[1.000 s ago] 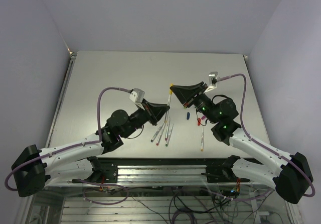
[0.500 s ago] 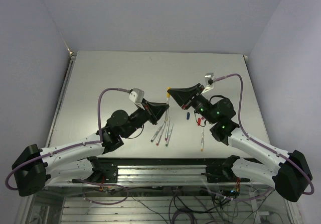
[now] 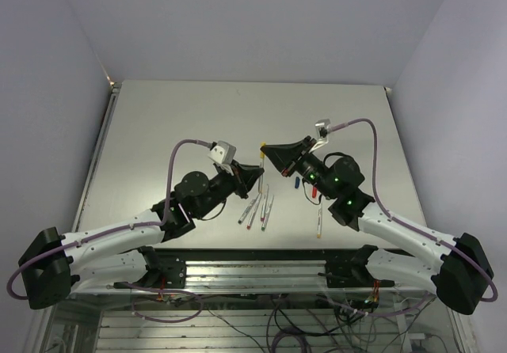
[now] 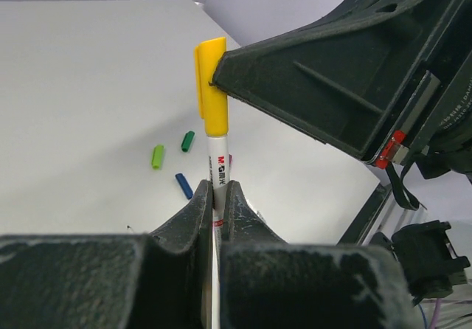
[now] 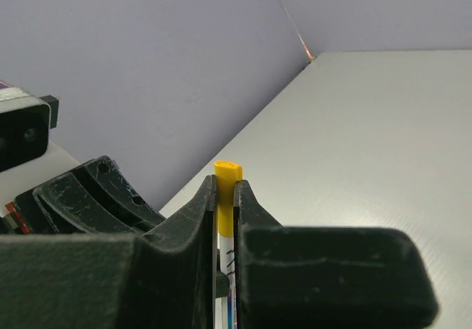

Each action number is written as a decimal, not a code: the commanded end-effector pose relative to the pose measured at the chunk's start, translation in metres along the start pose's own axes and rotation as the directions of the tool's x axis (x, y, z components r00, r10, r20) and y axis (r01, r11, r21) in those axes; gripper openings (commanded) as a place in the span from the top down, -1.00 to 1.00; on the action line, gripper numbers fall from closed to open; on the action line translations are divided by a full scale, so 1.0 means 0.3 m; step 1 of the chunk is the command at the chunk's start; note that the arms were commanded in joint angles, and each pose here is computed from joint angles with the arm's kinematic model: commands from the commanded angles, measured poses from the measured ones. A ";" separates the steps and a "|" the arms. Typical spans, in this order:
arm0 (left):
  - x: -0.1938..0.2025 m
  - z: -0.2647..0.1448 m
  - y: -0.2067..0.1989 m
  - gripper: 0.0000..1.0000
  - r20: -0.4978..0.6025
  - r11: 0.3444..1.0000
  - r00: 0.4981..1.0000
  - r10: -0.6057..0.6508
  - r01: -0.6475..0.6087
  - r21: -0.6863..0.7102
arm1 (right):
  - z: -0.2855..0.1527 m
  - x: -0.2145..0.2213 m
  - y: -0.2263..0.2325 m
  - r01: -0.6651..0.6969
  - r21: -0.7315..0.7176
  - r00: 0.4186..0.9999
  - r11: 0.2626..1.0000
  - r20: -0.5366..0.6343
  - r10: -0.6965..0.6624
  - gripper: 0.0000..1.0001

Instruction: Insert the pens into the pen caps

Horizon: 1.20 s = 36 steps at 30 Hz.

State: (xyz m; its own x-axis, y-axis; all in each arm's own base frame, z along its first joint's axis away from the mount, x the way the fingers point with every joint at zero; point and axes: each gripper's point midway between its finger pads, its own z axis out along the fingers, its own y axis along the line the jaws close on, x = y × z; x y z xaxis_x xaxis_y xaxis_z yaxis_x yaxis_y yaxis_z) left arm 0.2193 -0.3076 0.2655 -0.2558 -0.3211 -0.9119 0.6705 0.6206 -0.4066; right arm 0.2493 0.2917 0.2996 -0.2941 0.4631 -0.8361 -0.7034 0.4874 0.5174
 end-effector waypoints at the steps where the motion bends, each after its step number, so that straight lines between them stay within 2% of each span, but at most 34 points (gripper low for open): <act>1: -0.410 -0.002 -0.095 0.86 0.361 0.999 0.932 -0.034 0.020 0.041 | -0.097 0.338 -0.058 -0.021 0.058 0.939 0.998 -0.342 0.040 1.00; 7: -0.461 -0.010 -0.080 0.86 0.399 1.000 0.917 -0.002 0.004 -0.003 | -0.117 0.418 -0.072 0.007 0.097 0.911 0.995 -0.410 0.034 1.00; 12: -0.450 -0.003 -0.078 0.87 0.379 1.000 0.925 0.014 -0.011 -0.010 | -0.115 0.437 -0.068 0.019 0.104 0.907 0.994 -0.420 0.027 1.00; 16: -0.371 0.010 -0.059 0.86 0.303 1.000 0.953 0.028 -0.022 -0.023 | -0.077 0.386 -0.063 0.036 0.123 0.925 0.992 -0.380 0.013 1.00; 21: -0.189 0.012 0.000 0.86 0.148 0.998 0.988 0.033 -0.025 -0.056 | 0.010 0.247 -0.055 0.105 0.172 0.952 0.980 -0.302 -0.049 1.00; 25: -0.042 -0.011 0.065 0.86 0.028 0.994 0.999 0.034 -0.031 -0.102 | 0.073 0.096 -0.034 0.164 0.217 0.969 0.962 -0.215 -0.117 0.80; 29: 0.085 -0.042 0.145 0.86 -0.077 0.982 0.996 0.044 -0.057 -0.178 | 0.105 -0.066 0.015 0.190 0.226 0.980 0.956 -0.102 -0.170 0.48; 33: 0.144 -0.063 0.206 0.86 -0.134 0.965 0.989 0.063 -0.094 -0.245 | 0.087 -0.186 0.049 0.203 0.241 0.979 0.949 -0.016 -0.206 0.22; 36: 0.145 -0.062 0.240 0.86 -0.143 0.948 0.986 0.086 -0.125 -0.293 | 0.050 -0.230 0.037 0.187 0.284 0.979 0.940 0.027 -0.203 -0.11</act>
State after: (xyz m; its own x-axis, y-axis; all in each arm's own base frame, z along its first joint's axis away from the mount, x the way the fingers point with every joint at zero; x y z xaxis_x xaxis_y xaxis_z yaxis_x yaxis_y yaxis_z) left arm 0.2334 -0.2753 0.2027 -0.3055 -0.1753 -0.9359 0.5302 0.7851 -0.3201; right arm 0.2706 0.3015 0.3428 -0.2021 0.3374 -0.9194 -0.5842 0.7120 0.3897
